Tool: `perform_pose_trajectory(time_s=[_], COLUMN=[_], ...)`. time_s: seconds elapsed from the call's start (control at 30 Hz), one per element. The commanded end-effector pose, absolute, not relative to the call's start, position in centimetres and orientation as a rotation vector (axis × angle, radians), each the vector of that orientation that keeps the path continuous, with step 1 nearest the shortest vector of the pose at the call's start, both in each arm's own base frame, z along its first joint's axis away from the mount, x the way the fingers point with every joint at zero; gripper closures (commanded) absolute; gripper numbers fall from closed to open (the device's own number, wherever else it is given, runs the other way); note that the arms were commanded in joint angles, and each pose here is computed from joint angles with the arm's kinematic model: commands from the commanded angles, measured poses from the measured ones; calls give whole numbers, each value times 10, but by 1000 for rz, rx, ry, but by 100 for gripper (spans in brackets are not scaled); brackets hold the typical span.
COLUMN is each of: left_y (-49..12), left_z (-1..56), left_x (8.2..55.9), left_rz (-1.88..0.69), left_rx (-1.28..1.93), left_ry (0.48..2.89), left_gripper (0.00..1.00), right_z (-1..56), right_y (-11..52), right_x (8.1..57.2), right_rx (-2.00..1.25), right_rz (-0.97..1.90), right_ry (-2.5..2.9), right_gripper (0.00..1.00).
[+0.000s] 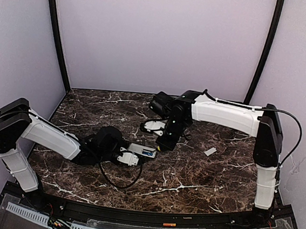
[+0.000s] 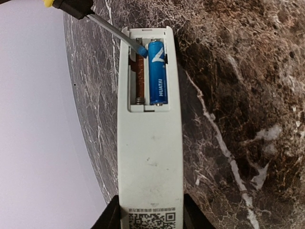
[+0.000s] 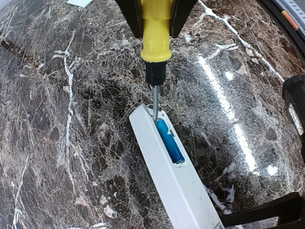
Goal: Unload the batteries from the remote control
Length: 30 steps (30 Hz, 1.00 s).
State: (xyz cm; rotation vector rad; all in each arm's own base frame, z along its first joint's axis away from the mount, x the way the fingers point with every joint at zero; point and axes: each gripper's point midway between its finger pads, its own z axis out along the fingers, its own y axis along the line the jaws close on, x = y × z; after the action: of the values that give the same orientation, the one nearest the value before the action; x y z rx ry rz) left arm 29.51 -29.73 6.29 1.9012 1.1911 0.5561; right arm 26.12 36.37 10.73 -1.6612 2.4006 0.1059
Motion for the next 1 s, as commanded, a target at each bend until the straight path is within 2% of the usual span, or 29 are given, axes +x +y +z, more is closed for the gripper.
perform_pose_trajectory(time_s=[0.0, 0.5, 0.97], left_y=[-305, -306, -308], left_z=[82, 96, 100], left_x=[295, 303, 307], left_rz=[543, 672, 759], left_rx=[1861, 1801, 1762], left_ry=[1158, 1035, 970], left_gripper=[100, 100, 100], right_z=[92, 87, 64], right_y=[369, 382, 381], right_x=[254, 243, 257], right_rx=[-1744, -1883, -1874], right_rz=[111, 334, 368], right_ry=[2406, 2389, 2432], right_gripper=[100, 100, 100])
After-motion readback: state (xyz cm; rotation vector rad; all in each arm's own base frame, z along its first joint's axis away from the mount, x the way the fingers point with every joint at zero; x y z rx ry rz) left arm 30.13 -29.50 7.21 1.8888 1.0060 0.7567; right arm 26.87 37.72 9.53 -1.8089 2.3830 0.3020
